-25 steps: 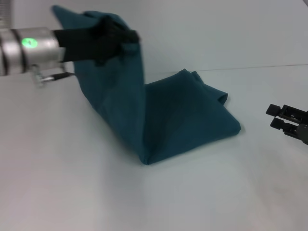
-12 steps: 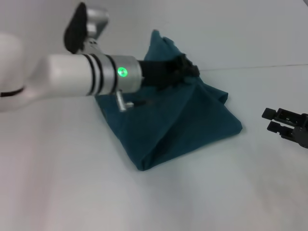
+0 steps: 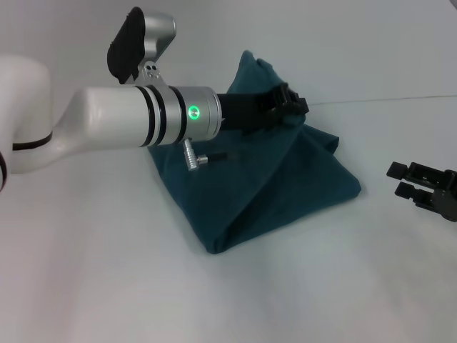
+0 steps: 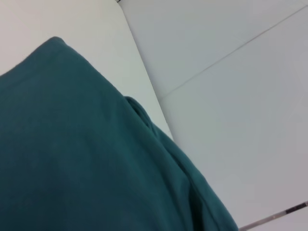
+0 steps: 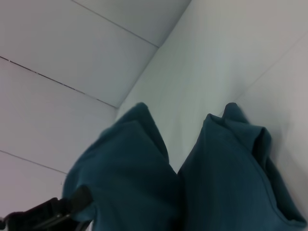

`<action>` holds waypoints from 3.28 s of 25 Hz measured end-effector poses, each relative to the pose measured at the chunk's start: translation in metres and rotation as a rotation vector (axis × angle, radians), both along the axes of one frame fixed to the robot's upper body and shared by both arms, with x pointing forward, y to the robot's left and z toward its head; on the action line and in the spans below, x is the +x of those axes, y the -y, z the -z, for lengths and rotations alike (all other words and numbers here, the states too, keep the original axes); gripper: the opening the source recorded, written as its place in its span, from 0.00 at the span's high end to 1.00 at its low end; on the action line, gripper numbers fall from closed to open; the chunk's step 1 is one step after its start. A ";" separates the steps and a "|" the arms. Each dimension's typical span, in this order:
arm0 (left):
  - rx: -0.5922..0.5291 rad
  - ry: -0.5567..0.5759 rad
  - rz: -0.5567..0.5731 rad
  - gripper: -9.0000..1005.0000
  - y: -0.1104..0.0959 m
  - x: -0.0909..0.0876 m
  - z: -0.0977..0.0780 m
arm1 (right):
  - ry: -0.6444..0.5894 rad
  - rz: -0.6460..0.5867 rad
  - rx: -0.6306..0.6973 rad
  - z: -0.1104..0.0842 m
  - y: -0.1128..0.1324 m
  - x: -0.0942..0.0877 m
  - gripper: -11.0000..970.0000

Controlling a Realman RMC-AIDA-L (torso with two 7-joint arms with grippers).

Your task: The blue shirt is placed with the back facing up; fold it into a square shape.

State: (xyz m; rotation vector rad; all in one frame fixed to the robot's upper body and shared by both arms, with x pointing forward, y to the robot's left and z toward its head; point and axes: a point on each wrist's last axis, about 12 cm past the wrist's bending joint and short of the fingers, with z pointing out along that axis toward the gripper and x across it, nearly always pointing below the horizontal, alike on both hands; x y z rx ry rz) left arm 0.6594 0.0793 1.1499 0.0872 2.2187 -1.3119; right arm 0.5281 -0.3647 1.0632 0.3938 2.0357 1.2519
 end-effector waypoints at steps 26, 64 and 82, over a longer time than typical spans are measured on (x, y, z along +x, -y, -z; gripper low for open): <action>-0.256 -0.160 -0.065 0.15 -0.121 -0.043 0.030 | -0.058 -0.062 -0.086 -0.009 0.011 0.008 0.27; 0.032 -0.351 -0.165 0.10 -0.109 -0.064 0.096 | -0.270 -0.064 -0.439 -0.125 0.032 0.103 0.27; 0.073 -0.304 -0.119 0.39 -0.081 -0.053 0.087 | -0.266 -0.067 -0.437 -0.123 0.034 0.101 0.27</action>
